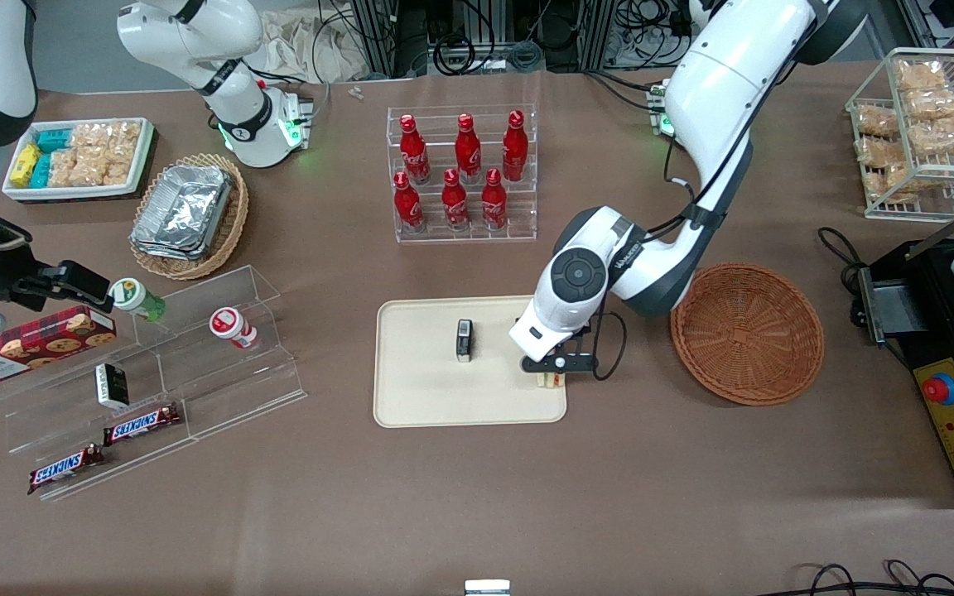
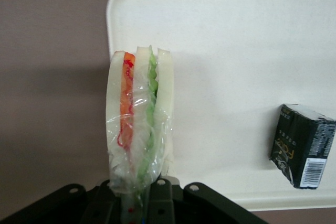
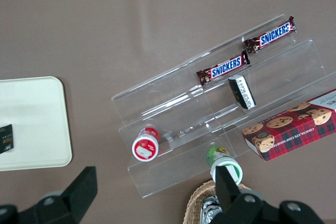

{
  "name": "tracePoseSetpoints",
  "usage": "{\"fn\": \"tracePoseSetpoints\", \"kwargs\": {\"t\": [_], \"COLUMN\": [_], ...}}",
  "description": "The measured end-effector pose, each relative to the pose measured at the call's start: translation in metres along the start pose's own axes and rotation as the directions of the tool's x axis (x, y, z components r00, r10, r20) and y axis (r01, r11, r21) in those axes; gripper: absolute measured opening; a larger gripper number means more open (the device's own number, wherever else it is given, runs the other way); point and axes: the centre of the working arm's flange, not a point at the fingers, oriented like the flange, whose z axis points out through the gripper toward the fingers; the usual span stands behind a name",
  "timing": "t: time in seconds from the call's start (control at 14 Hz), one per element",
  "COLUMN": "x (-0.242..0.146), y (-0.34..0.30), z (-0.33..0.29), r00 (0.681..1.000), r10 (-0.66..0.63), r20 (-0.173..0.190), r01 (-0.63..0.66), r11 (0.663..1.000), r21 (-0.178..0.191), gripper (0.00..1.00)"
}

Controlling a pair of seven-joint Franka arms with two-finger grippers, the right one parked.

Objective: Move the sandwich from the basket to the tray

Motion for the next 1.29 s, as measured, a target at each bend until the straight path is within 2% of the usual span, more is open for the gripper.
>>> {"fn": "tracePoseSetpoints", "kwargs": {"t": [0.21,0.29,0.57,0.86,1.07,1.29], "x": [-0.001,-0.001,0.001,0.012,0.029,0.041], "y": [0.006,0.007,0.007,0.000,-0.048,-0.139], "z": [0.018,0.023,0.022,-0.015,-0.104,-0.212], "r00": [1.000,1.000,0.999,0.996,0.986,0.950], "r10": [0.008,0.007,-0.032,-0.071,-0.148,-0.283], "r20": [-0.007,-0.005,-0.009,-0.049,-0.077,-0.133], "r01": [-0.008,-0.007,0.032,0.069,0.148,0.285], "r11": [1.000,1.000,0.999,0.997,0.989,0.958], "r21": [-0.015,-0.016,-0.020,-0.032,-0.007,-0.006], "gripper": [0.16,0.21,0.59,0.99,1.00,1.00]}}
